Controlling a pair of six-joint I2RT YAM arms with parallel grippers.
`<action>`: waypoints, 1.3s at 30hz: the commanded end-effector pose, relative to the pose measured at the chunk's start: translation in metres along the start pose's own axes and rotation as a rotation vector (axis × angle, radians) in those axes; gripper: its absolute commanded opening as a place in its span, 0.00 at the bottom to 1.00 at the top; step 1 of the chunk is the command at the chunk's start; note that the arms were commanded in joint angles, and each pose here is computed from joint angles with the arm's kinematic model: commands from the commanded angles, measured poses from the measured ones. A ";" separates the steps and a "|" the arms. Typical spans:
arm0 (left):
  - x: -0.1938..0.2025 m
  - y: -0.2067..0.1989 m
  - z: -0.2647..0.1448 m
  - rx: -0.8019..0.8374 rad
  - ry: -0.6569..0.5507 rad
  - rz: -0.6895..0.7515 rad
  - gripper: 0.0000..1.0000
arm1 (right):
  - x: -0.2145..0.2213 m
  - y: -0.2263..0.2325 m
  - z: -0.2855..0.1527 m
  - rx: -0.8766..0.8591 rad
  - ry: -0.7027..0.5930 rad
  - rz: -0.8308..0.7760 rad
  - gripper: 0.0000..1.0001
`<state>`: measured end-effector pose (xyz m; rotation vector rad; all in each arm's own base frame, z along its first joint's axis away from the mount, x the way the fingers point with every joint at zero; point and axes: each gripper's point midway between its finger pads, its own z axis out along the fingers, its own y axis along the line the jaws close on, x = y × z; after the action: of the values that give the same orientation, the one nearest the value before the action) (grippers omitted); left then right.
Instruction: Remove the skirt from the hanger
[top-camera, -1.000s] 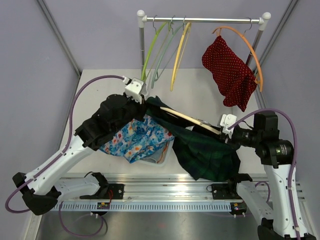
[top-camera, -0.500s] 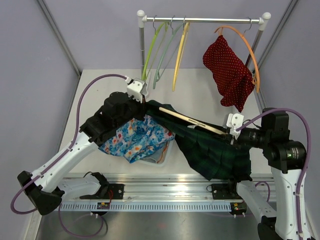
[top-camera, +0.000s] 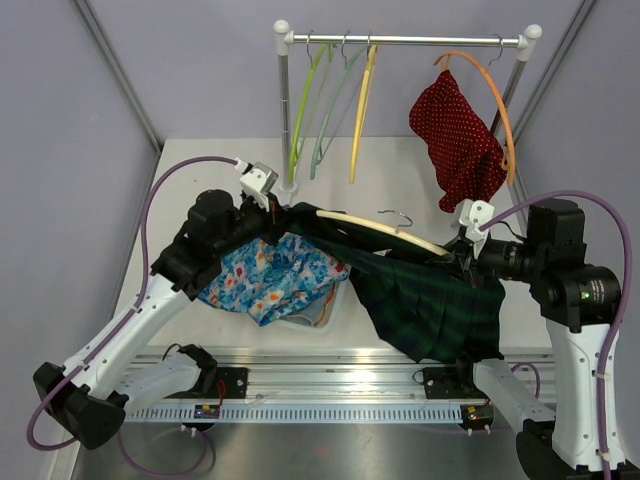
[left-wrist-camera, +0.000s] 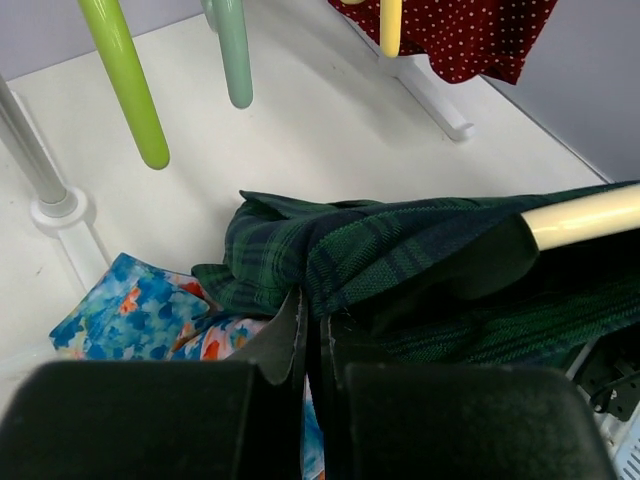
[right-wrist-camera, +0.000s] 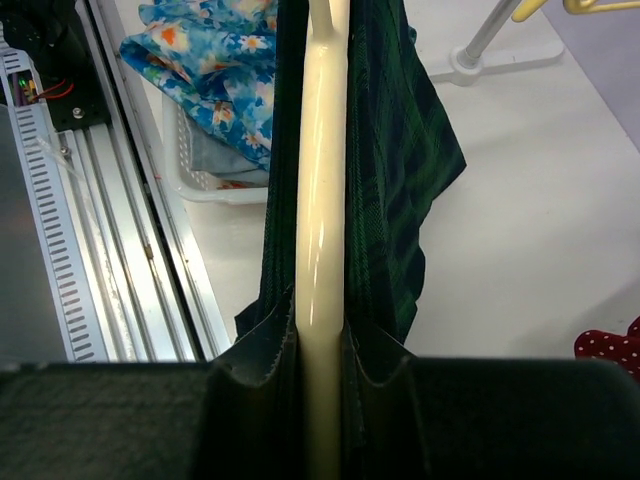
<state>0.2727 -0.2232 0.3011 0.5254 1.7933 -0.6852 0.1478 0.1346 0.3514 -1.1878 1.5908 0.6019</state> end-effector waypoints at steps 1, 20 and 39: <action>0.038 0.090 -0.018 -0.348 0.087 0.000 0.00 | -0.049 0.001 -0.026 0.102 -0.107 -0.093 0.00; -0.059 -0.031 -0.052 0.191 -0.118 -0.028 0.00 | 0.032 -0.018 0.003 0.035 0.116 -0.032 0.00; -0.085 -0.133 -0.014 0.439 -0.051 0.011 0.00 | 0.040 -0.066 0.022 0.158 0.278 -0.004 0.00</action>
<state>0.2157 -0.2920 0.3610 0.7803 1.7476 -0.9968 0.1918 0.1210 0.2876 -1.2773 1.8602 0.4516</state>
